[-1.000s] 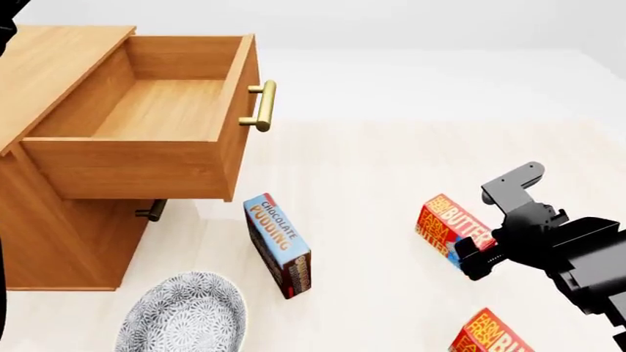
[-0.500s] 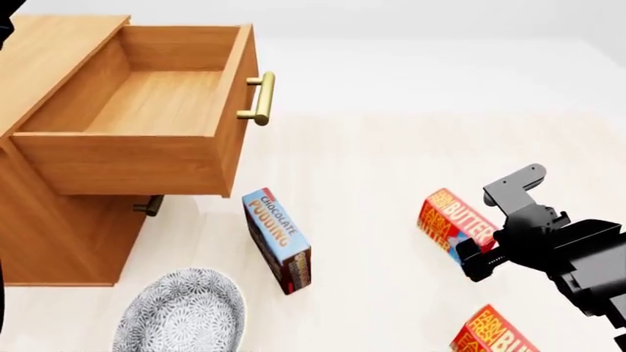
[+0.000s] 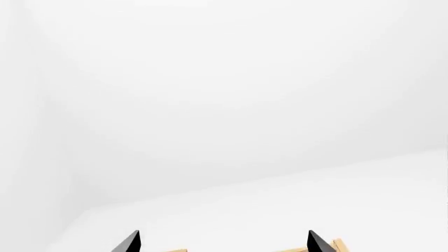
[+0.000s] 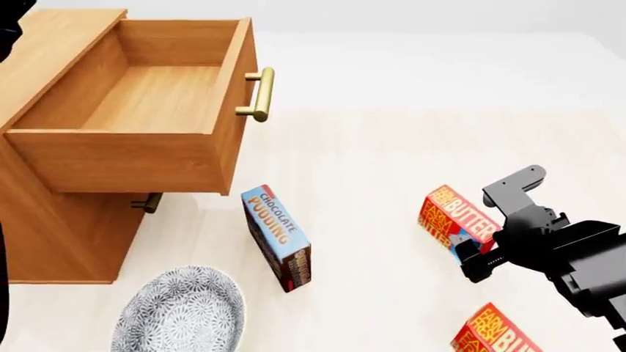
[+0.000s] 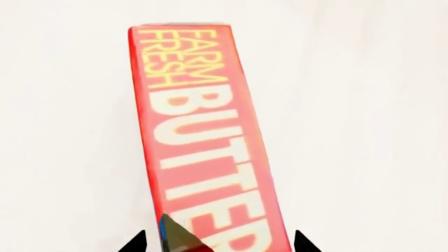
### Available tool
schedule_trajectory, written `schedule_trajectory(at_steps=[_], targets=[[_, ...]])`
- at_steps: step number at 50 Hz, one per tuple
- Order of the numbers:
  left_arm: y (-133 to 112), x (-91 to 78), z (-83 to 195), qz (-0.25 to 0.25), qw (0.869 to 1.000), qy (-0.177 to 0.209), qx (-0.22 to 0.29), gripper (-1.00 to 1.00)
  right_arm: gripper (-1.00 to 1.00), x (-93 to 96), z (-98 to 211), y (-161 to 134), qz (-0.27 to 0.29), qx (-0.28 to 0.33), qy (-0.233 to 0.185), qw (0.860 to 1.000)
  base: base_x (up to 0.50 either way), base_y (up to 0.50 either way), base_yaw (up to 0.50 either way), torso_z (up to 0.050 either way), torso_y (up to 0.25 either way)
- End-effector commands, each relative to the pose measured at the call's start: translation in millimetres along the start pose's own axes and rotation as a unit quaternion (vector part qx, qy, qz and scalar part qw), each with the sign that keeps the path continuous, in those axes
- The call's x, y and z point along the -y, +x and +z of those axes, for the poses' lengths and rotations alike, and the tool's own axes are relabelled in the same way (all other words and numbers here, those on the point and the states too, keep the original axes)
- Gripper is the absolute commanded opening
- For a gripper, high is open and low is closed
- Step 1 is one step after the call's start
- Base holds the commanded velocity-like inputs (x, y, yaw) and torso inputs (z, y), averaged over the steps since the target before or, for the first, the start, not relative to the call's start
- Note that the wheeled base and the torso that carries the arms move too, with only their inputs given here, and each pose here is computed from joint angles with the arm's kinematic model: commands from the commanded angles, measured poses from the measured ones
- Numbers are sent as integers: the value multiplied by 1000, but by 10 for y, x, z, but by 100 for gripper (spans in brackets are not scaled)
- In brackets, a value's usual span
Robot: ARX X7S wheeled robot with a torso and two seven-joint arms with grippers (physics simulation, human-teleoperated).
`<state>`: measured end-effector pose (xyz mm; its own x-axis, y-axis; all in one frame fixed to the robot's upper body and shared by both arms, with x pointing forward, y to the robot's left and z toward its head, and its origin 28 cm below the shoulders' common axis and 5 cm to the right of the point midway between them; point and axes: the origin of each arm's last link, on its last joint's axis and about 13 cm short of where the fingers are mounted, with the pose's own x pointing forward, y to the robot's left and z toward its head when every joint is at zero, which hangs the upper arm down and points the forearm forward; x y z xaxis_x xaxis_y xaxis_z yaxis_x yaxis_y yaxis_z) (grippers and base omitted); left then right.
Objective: Put the butter at the front in the top drawer of the cabinet and close it.
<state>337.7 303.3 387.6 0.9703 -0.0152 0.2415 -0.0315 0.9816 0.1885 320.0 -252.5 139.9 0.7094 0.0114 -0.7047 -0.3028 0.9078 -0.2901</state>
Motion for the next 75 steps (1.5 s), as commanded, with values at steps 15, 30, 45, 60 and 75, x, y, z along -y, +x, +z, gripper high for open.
schedule_trajectory(at_steps=[15, 30, 45, 60, 75], targets=[[20, 15, -38, 0, 1000, -2, -2, 100, -100, -4, -24, -5, 1, 2, 2, 1000, 0, 0, 0, 0, 0], [-47, -18, 11, 0, 1000, -5, -4, 100, -100, -9, -7, -4, 2, 3, 2, 1000, 0, 0, 0, 0, 0], [-90, -39, 56, 1, 1000, -13, -10, 100, -100, -11, 7, -15, 3, 5, 2, 1000, 1, 0, 0, -3, 246], [-79, -37, 35, 1, 1000, -16, -11, 100, -100, -11, 32, -45, 1, 8, -1, 1000, 0, 0, 0, -5, 250], [-82, -27, 15, -4, 1000, -18, -10, 100, -100, 44, 240, -212, -11, 36, -13, 999, 0, 0, 0, -6, 199]])
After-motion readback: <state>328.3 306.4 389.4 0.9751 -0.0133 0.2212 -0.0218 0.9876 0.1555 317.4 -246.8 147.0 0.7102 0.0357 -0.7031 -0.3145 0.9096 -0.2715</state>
